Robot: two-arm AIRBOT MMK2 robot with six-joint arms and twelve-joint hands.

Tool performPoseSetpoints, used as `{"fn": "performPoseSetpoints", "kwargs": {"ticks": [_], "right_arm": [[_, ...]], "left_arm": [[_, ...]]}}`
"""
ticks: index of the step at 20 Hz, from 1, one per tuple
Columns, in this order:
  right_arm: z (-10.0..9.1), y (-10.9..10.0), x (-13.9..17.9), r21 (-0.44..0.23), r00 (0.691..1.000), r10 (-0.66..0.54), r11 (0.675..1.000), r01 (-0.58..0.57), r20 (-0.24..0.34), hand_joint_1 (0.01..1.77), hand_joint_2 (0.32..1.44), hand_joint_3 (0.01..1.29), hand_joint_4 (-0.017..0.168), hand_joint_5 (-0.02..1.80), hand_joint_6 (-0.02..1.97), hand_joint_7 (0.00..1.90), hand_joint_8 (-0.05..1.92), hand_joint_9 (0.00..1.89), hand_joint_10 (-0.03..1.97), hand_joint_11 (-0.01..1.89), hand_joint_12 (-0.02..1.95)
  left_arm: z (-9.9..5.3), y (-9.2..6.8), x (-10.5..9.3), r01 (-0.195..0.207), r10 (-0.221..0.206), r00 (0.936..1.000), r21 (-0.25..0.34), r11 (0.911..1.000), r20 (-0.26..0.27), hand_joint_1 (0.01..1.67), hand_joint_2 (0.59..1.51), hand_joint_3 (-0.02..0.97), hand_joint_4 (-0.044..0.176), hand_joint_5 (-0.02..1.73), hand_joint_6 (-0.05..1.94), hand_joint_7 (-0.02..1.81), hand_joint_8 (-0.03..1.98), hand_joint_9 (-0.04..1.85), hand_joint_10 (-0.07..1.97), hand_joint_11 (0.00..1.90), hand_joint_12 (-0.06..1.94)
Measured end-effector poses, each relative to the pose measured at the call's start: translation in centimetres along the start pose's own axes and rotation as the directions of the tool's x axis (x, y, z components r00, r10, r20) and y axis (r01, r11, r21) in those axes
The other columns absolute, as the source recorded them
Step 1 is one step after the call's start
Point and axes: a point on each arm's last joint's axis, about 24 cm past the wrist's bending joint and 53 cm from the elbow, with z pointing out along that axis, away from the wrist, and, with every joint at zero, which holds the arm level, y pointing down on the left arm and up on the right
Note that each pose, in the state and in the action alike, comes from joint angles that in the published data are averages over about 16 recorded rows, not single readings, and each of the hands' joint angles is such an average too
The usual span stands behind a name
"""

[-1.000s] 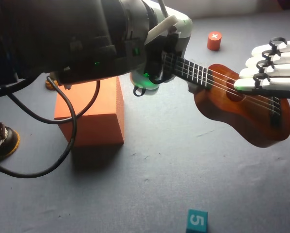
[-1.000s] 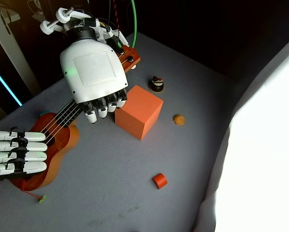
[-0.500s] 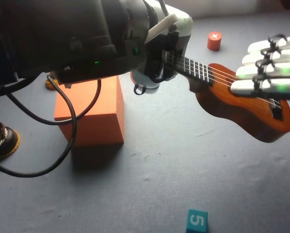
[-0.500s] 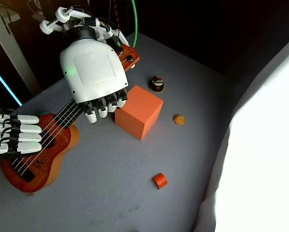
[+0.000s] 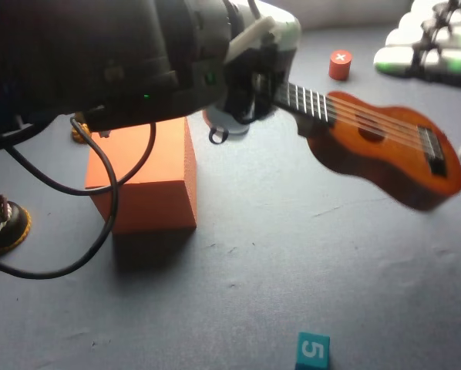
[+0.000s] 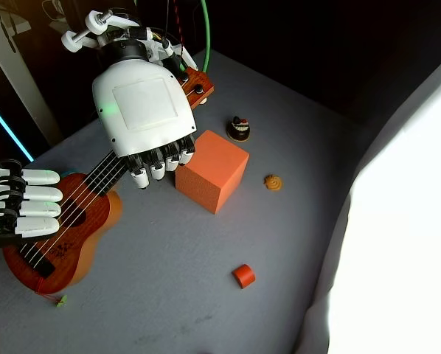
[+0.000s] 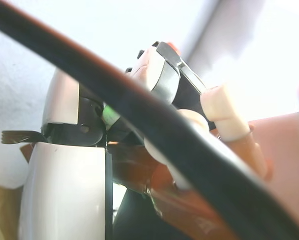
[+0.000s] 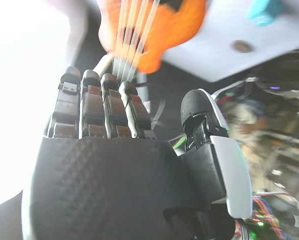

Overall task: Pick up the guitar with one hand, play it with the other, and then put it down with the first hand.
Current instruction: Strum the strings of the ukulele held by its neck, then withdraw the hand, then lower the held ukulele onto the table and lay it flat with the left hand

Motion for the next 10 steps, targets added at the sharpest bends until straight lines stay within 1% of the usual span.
{"fn": "performPoseSetpoints", "kwargs": {"ticks": [6,10], "right_arm": [[-0.2,-1.8,-2.9,0.071,0.992,0.039,0.996,-0.049,0.124,0.11,1.4,0.02,0.007,0.01,0.0,0.01,0.01,0.02,0.02,0.02,0.02],[-0.6,-2.8,-4.2,0.106,0.982,0.056,0.991,-0.077,0.182,0.11,1.4,0.02,0.007,0.02,0.0,0.01,0.01,0.02,0.02,0.02,0.02]], "left_arm": [[-0.1,2.0,0.1,0.049,-0.048,0.9982,-0.05,0.9975,0.036,1.46,1.094,-0.015,-0.002,1.24,1.88,1.3,1.97,1.37,1.92,1.41,1.9],[-0.2,3.6,0.8,0.086,-0.082,0.9952,-0.087,0.9925,0.053,1.46,1.094,-0.015,-0.002,1.24,1.88,1.3,1.97,1.37,1.92,1.41,1.9]]}}
